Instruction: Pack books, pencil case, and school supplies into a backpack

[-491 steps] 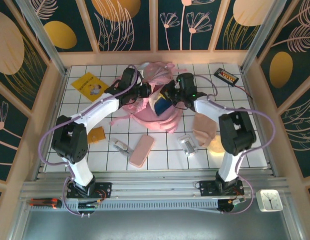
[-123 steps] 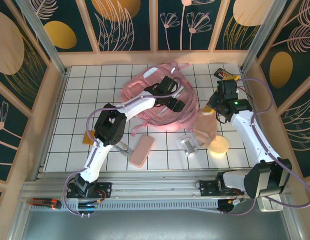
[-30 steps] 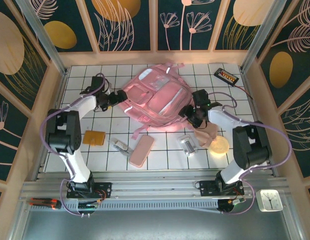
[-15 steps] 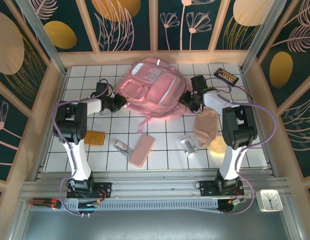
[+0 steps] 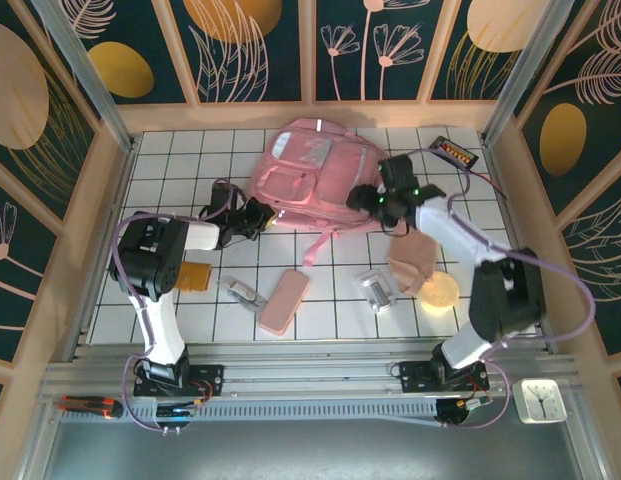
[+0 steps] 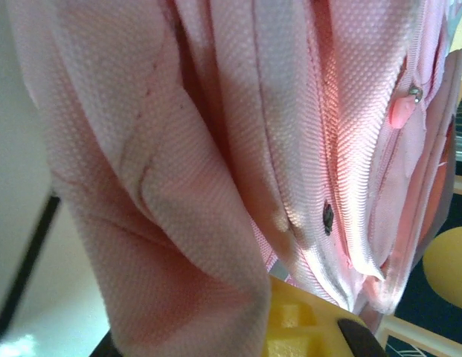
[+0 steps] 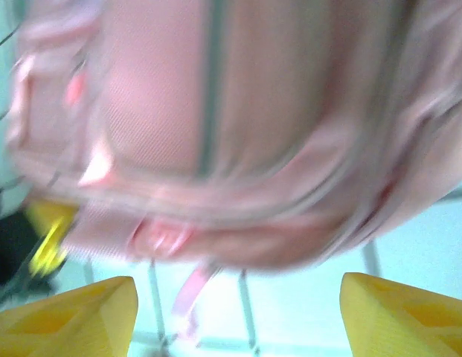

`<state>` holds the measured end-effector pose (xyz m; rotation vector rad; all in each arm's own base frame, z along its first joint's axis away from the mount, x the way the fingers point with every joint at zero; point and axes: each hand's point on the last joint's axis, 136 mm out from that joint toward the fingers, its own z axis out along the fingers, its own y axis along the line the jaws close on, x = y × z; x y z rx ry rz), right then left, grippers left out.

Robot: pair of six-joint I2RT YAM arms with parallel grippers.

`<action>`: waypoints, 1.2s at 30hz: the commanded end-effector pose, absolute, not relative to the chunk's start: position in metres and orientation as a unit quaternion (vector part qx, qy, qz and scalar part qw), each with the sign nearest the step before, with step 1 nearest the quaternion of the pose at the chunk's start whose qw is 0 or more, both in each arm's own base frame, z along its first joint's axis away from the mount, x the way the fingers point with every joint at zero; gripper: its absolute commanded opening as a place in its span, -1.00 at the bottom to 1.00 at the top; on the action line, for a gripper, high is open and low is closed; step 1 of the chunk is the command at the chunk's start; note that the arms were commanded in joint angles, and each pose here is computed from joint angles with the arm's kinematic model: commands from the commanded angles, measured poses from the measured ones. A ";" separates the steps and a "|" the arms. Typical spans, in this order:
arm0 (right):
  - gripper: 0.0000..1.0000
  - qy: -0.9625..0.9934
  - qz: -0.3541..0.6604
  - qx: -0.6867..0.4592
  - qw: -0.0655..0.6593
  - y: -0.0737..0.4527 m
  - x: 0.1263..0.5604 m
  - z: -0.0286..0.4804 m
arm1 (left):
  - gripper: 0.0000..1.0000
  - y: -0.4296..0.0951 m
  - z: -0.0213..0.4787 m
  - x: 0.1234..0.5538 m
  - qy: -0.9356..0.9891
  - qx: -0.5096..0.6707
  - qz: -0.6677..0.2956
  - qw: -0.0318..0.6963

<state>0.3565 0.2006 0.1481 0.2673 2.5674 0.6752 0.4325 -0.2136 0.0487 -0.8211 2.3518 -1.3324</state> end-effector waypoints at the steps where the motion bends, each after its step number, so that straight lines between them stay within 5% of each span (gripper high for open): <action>1: 0.40 0.936 0.274 0.100 0.195 0.225 0.314 0.113 | -0.95 -0.235 0.108 0.433 0.783 -0.252 -0.542 0.172; 10: 0.34 0.919 0.304 0.081 0.237 0.250 0.324 0.082 | -0.96 -0.237 0.132 0.421 0.774 -0.257 -0.558 0.153; 36: 0.12 0.864 0.404 0.088 0.287 0.271 0.355 0.094 | -0.97 -0.238 0.149 0.405 0.760 -0.265 -0.579 0.128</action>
